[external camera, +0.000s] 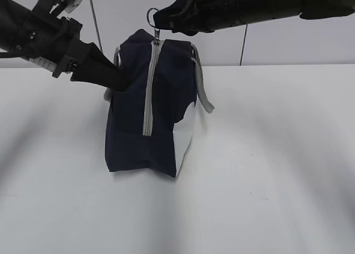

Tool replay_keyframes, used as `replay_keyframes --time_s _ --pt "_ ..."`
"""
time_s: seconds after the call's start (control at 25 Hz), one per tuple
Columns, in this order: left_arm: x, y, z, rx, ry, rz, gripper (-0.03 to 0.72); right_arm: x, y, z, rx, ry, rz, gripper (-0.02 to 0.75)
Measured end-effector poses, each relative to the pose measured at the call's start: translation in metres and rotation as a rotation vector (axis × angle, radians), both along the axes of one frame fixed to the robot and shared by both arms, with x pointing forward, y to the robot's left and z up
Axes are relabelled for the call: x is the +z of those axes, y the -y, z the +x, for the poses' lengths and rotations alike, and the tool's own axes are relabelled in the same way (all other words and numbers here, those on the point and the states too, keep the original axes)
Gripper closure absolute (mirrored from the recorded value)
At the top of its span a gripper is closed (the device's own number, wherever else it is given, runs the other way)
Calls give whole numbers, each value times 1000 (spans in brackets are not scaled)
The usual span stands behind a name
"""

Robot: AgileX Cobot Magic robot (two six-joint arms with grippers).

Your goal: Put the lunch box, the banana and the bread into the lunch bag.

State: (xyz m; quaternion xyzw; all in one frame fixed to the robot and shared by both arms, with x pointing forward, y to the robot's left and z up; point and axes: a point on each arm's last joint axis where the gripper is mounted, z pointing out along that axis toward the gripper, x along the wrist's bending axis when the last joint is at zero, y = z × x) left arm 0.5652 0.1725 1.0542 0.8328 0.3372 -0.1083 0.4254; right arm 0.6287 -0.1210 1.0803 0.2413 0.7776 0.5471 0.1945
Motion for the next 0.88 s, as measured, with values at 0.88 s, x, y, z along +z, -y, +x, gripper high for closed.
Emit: replay_keyframes --time_s 0.88 --pt "-4 -4 -3 -44 -4 69 686 -2 -1 29 2 -12 14 754"
